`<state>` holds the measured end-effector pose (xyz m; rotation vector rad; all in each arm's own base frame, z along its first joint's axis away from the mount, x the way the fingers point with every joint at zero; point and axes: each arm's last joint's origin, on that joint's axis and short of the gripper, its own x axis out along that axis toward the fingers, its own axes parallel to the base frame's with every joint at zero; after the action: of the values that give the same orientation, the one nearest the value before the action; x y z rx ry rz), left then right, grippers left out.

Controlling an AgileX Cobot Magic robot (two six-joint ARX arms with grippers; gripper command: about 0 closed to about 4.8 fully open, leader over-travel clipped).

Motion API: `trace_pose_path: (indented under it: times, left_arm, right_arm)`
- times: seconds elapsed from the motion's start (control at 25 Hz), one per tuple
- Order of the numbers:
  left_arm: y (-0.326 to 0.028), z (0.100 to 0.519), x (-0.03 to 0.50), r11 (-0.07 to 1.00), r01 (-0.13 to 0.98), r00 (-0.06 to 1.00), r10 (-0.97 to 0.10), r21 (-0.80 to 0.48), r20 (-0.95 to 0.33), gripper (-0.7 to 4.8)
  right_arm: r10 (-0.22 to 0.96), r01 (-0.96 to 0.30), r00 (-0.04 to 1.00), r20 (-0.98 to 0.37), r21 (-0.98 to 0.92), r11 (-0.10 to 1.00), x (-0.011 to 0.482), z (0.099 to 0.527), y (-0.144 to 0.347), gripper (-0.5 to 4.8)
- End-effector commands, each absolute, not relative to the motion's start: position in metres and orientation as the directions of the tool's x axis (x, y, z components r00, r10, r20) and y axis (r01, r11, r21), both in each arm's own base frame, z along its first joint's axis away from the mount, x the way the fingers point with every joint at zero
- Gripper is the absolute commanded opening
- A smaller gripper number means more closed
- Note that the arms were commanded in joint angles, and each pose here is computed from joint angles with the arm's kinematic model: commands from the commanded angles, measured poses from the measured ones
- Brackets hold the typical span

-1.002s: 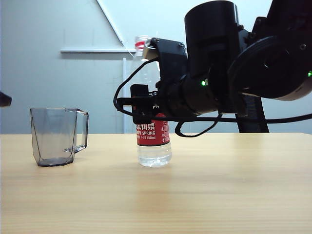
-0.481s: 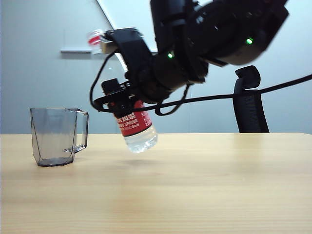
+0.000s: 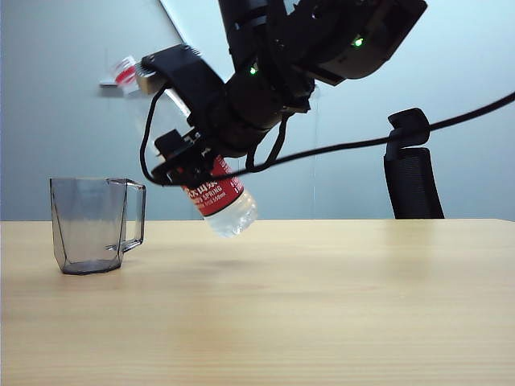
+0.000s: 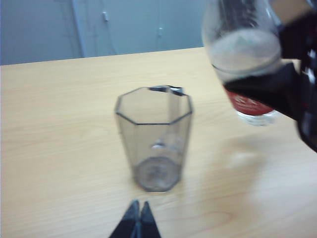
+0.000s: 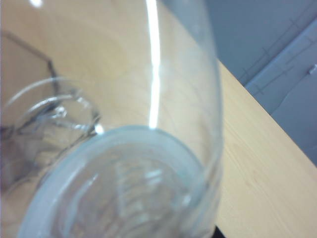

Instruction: Pick up the mineral water bottle on the table and pour water into the mug until it's half full.

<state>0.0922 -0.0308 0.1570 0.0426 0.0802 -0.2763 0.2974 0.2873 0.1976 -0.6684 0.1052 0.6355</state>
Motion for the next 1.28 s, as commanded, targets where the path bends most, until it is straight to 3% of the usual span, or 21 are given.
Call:
trace_pose_path:
  times: [0.04, 0.6, 1.28]
  left_arm:
    - [-0.028, 0.159, 0.093, 0.968, 0.250, 0.966, -0.247, 0.027, -0.071, -0.02]
    - [-0.028, 0.159, 0.093, 0.968, 0.248, 0.967, -0.246, 0.027, -0.070, -0.02]
    - [-0.029, 0.159, 0.093, 0.968, 0.250, 0.966, -0.248, 0.027, -0.070, -0.02]
  right_arm:
    - [0.524, -0.545, 0.818, -0.238, -0.616, 0.570, 0.303, 0.208, 0.293, 2.60]
    - [0.468, -0.437, 0.854, -0.227, -0.802, 0.408, 0.317, 0.206, 0.303, 2.60]
    - [0.446, -0.369, 0.865, -0.229, -0.893, 0.257, 0.320, 0.202, 0.306, 2.60]
